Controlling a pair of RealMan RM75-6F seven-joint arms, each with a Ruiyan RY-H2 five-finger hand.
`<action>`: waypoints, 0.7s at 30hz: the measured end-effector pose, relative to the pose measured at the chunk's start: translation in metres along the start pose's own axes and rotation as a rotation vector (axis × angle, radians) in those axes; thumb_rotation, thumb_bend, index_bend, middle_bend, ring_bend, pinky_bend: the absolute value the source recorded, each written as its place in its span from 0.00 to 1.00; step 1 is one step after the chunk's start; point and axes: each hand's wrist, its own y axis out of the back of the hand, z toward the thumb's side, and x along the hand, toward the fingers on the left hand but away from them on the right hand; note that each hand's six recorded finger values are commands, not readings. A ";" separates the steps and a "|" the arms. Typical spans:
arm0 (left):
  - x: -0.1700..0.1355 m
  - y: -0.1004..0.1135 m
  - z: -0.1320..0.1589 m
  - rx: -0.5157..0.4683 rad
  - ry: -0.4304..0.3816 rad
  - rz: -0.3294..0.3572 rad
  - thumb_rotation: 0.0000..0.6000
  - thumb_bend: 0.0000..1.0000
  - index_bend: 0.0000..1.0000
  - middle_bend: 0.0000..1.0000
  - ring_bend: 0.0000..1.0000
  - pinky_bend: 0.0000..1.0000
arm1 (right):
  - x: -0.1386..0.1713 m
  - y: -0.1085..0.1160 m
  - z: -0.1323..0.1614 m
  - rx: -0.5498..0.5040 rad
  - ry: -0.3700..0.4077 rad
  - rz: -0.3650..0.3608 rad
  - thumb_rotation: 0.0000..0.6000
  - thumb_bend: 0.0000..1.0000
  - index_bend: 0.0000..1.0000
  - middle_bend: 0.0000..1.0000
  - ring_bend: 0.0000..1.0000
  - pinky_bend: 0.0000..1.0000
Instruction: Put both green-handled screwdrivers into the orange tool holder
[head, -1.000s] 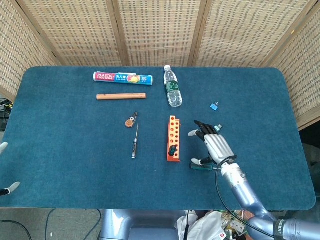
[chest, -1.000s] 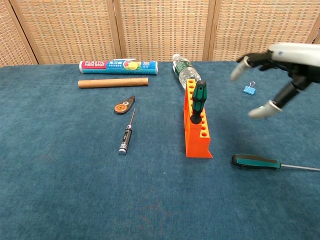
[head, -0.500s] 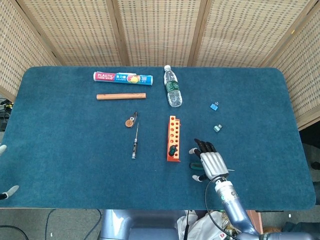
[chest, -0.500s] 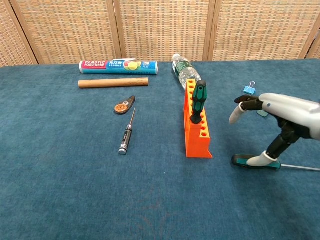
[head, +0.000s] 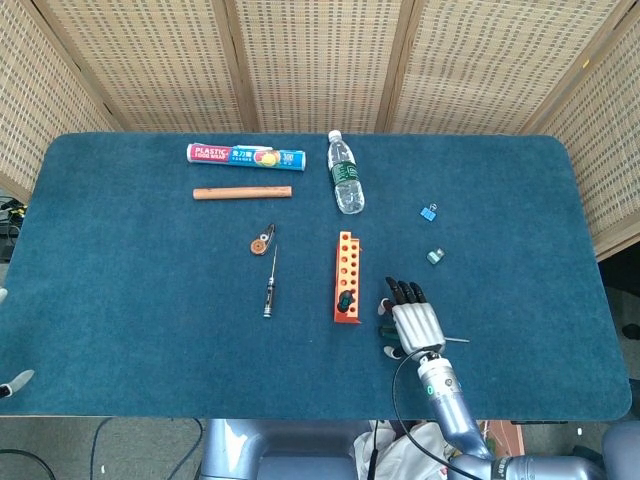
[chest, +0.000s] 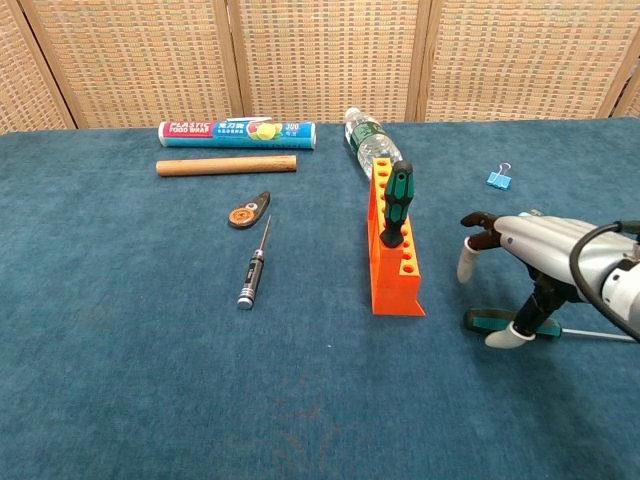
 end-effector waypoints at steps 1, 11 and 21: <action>0.000 0.000 0.000 0.000 0.000 -0.001 1.00 0.00 0.00 0.00 0.00 0.00 | 0.000 -0.001 -0.002 0.007 -0.003 0.002 1.00 0.08 0.37 0.00 0.00 0.00; 0.001 -0.002 0.002 0.004 -0.008 -0.008 1.00 0.00 0.00 0.00 0.00 0.00 | -0.001 -0.010 -0.016 0.046 -0.029 0.026 1.00 0.16 0.40 0.00 0.00 0.00; 0.001 -0.003 0.003 0.008 -0.005 -0.010 1.00 0.00 0.00 0.00 0.00 0.00 | -0.006 -0.010 -0.016 0.024 -0.038 0.028 1.00 0.20 0.43 0.00 0.00 0.00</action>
